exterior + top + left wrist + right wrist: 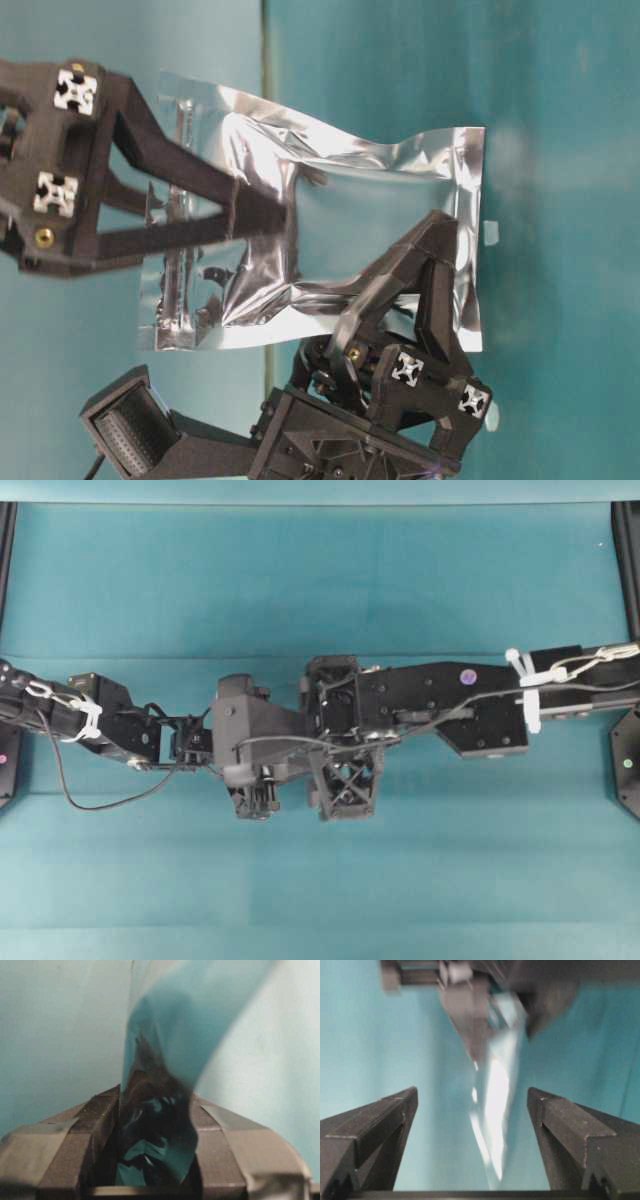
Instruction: Hand over the silver zip bag and make it stand upright.
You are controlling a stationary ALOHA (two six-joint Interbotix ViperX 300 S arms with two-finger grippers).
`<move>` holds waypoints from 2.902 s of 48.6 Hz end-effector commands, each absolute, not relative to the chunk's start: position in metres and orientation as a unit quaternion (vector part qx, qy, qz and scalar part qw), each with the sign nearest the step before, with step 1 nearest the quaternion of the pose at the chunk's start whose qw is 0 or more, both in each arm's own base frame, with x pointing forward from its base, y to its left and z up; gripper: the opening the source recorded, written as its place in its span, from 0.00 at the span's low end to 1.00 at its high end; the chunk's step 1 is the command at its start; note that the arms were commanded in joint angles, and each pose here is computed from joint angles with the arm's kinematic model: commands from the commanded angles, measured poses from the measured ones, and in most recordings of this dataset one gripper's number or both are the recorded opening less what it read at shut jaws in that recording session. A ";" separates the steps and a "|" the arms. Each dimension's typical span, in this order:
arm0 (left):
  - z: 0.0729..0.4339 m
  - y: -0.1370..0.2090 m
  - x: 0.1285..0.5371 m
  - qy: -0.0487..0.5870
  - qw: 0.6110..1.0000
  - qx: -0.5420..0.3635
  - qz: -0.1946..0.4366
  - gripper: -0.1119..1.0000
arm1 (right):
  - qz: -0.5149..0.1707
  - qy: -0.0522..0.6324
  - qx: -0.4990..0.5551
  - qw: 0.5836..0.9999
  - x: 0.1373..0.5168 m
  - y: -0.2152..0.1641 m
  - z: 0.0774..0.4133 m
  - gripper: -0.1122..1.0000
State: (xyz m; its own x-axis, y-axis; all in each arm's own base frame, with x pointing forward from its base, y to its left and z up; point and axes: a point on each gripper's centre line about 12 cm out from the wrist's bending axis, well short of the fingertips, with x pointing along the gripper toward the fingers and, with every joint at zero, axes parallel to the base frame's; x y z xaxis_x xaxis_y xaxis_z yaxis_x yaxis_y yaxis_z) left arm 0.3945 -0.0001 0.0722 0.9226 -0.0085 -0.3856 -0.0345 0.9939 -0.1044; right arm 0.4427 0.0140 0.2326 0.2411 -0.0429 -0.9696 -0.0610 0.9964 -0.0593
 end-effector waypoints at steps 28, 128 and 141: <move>0.074 -0.004 0.393 0.204 0.978 -0.039 -0.002 0.37 | -0.054 0.458 0.040 0.886 0.352 0.002 0.307 0.91; 0.075 -0.005 0.394 0.206 0.978 -0.038 -0.002 0.36 | -0.031 0.338 0.062 0.938 0.279 0.006 0.292 0.91; 0.076 -0.005 0.394 0.205 0.978 -0.038 -0.002 0.36 | -0.030 0.339 0.062 0.938 0.278 0.007 0.292 0.91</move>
